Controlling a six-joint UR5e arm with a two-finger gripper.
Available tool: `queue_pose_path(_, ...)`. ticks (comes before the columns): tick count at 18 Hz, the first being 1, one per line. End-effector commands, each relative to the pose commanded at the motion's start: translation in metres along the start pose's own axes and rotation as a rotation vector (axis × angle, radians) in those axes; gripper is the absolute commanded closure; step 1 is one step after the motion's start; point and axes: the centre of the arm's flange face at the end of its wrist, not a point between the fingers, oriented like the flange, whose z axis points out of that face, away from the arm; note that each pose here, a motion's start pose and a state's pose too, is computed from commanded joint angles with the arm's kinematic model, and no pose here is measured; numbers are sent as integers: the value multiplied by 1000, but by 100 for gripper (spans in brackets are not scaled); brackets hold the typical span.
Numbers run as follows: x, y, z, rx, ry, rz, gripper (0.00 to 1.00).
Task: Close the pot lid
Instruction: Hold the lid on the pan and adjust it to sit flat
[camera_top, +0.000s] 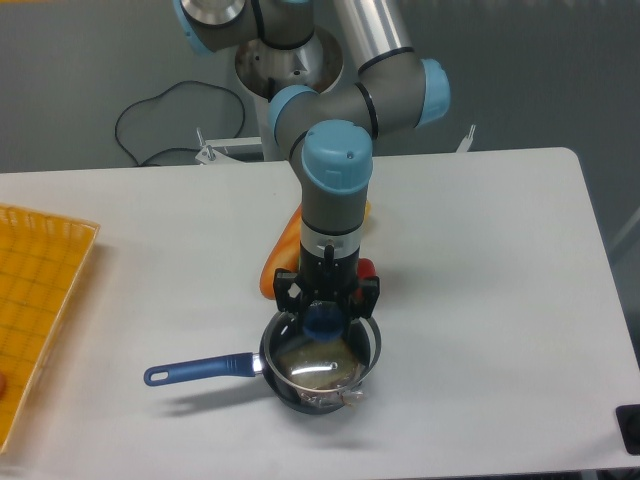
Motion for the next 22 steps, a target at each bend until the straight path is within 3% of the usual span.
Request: queue_pose_path(22, 3, -5, 19, 28, -9, 19, 70)
